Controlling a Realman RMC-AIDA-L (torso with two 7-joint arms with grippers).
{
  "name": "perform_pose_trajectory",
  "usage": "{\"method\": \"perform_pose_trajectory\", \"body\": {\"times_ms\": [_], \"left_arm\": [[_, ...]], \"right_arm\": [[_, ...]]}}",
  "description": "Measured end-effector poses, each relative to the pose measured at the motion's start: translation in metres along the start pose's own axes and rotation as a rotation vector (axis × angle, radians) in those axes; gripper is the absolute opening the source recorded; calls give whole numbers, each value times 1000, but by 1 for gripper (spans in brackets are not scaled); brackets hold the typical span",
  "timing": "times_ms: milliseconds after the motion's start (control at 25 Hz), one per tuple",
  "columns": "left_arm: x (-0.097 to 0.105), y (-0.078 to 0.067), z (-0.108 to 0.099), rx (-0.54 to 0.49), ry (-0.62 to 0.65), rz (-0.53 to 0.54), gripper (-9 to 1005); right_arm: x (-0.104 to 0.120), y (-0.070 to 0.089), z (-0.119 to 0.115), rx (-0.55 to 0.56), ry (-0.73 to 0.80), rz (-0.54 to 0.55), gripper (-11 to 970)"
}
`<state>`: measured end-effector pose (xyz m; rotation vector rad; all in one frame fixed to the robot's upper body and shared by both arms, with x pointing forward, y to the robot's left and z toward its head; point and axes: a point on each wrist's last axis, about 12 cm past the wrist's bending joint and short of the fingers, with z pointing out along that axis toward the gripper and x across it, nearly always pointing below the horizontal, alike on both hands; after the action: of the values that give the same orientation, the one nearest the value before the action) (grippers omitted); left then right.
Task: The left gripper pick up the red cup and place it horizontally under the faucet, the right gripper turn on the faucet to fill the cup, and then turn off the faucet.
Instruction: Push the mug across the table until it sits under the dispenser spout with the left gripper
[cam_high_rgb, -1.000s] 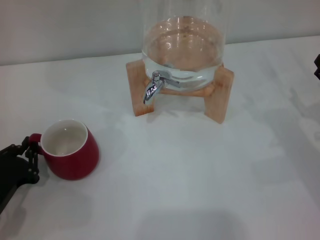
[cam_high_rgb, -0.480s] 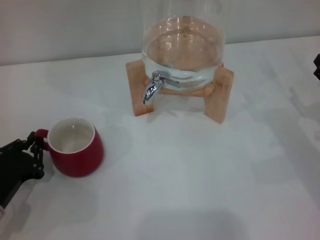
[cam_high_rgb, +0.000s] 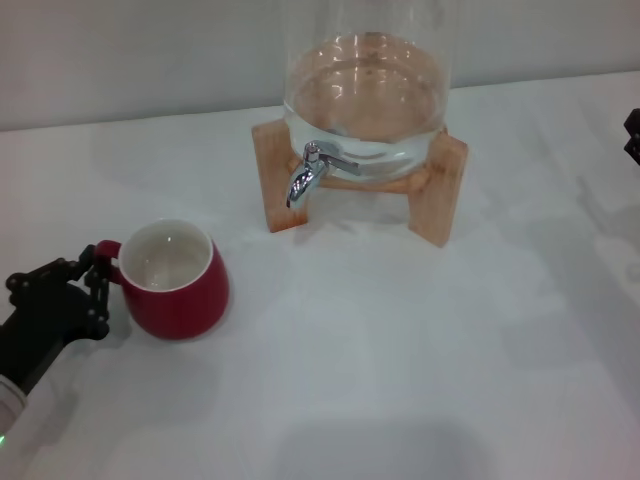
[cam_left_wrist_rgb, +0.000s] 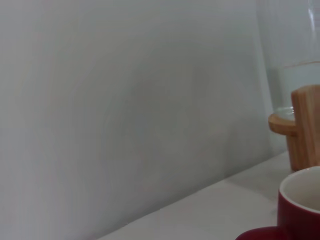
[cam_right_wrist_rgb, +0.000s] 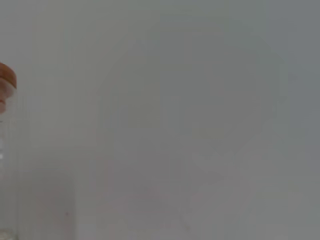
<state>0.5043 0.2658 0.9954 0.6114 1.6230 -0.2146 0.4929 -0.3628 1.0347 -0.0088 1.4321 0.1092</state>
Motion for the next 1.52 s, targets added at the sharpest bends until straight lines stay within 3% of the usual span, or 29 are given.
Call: {"method": "perform_pose_trajectory", "body": {"times_ms": [920,1520], "left_arm": [[-16,-3,38,131,45,36,77],[-21,-8,47,209,50,84,77]], "right_arm": [[1,4,3,-17,9,3,871],[2,5,3,-24,20,1,871]]}}
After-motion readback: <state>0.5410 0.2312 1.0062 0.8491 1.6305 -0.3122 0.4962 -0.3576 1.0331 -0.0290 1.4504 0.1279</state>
